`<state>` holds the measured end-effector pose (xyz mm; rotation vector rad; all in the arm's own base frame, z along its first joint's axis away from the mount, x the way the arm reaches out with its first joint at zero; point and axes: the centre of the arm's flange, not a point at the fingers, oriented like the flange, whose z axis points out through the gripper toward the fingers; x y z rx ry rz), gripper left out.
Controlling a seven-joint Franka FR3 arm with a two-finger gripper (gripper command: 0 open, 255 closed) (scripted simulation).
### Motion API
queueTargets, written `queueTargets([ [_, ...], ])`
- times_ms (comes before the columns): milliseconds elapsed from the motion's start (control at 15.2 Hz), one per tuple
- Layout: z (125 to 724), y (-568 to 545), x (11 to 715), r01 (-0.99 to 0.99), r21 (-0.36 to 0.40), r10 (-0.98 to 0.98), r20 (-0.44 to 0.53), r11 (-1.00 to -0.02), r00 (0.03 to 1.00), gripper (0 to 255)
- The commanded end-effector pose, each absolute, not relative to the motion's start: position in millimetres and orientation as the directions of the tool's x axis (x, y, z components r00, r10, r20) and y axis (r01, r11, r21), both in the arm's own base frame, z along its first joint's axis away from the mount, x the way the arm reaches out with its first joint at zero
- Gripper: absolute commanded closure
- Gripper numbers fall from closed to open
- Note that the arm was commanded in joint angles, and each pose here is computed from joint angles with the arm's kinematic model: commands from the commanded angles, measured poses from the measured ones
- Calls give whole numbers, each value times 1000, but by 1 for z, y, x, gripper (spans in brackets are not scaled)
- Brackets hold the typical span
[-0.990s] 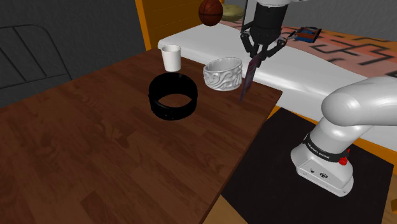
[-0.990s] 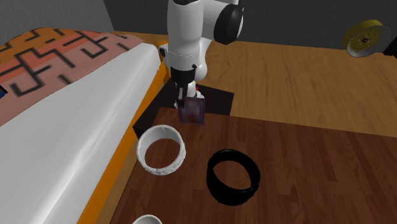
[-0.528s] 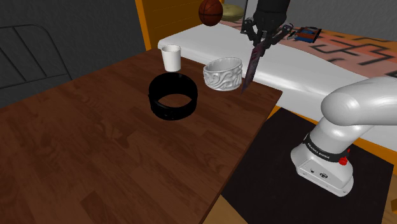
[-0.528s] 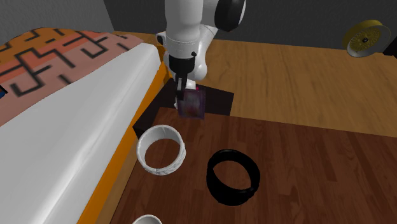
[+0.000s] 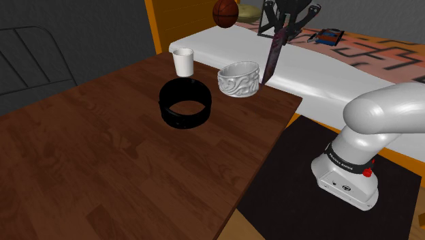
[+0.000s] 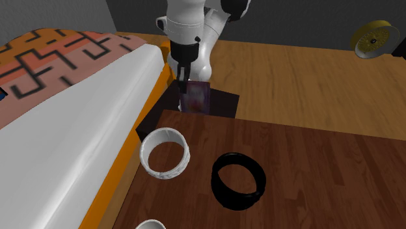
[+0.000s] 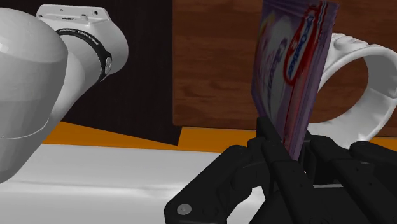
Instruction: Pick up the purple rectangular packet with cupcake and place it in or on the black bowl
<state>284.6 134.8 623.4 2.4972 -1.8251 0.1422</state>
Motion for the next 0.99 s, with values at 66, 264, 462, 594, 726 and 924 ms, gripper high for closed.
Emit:
queueTargets([
  [66,639,135,284,-952,-18,-948,101,-304,301,255],
  [264,655,135,284,-952,-18,-948,101,-304,301,255],
  [462,671,135,284,-952,-18,-948,101,-304,301,255],
  [594,681,135,284,-952,-18,-948,101,-304,301,255],
  [726,686,145,292,-952,-18,-948,101,-304,301,255],
  [924,694,175,317,-952,-18,-948,101,-304,301,255],
])
